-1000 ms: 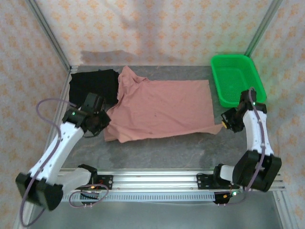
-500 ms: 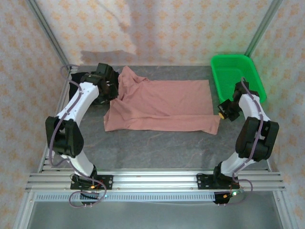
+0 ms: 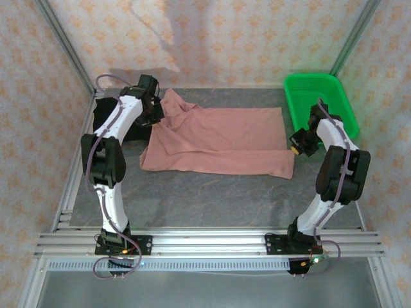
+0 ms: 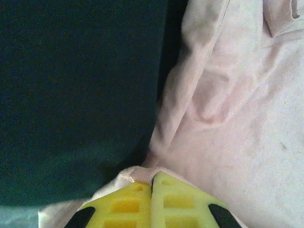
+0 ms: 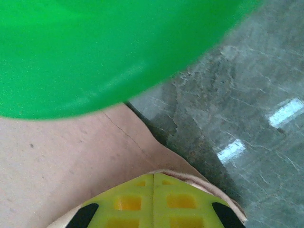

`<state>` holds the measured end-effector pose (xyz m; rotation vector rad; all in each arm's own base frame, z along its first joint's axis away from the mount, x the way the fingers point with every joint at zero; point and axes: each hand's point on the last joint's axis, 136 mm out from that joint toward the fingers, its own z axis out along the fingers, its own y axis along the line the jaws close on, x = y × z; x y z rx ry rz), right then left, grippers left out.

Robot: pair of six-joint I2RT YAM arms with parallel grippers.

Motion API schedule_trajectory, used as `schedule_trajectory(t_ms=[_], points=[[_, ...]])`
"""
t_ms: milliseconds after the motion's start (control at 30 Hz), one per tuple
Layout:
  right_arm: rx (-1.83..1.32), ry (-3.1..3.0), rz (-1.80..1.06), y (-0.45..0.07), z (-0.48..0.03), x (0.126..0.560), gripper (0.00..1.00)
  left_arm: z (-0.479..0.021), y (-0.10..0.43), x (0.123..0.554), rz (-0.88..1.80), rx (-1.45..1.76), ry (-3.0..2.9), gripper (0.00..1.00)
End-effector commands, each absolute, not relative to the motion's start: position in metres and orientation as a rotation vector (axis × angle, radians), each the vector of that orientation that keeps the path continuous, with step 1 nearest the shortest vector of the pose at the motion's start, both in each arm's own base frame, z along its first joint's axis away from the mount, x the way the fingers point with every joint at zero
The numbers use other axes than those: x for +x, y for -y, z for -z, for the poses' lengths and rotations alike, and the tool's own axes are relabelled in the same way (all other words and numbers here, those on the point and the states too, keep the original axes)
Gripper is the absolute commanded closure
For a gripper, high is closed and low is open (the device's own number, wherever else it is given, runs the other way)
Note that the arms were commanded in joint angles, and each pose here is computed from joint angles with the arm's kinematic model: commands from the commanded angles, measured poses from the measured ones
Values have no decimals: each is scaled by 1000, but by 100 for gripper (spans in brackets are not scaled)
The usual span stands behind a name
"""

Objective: Fold and stack the t-shirts

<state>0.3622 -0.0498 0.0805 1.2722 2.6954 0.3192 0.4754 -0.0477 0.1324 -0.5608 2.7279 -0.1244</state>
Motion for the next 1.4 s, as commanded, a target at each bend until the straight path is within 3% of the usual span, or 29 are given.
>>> schedule_trajectory(t_ms=[0,67,100,167,300,533,900,1133,1233,1300,1367], points=[[1236,-2654,-307,55,-87,382,75,-140,42,485,120,-582,-2712,59],[1204,-2632,-340,53,-100,388,58,-158,37,484,143,-639,-2659,38],[1171,-2611,-371,49,-113,389,48,-173,33,479,164,-679,-2615,20],[1105,-2567,-409,44,-143,380,33,-204,29,460,224,-747,-2535,5],[1012,-2569,-522,19,-184,332,25,-210,33,394,299,-783,-2555,5],[1066,-2722,-606,-11,-129,255,27,-128,58,321,519,-832,-2699,29],[1157,-2763,-559,-1,-58,275,32,-55,42,327,443,-969,-2719,33],[1206,-2752,-500,11,-37,296,36,-27,24,333,294,-1038,-2728,43],[1247,-2749,-476,17,-23,306,45,-21,21,340,277,-1059,-2708,54],[1272,-2755,-443,21,-12,311,52,-14,19,341,259,-1077,-2716,68],[1294,-2753,-381,28,-6,313,68,-9,17,339,238,-1085,-2731,82]])
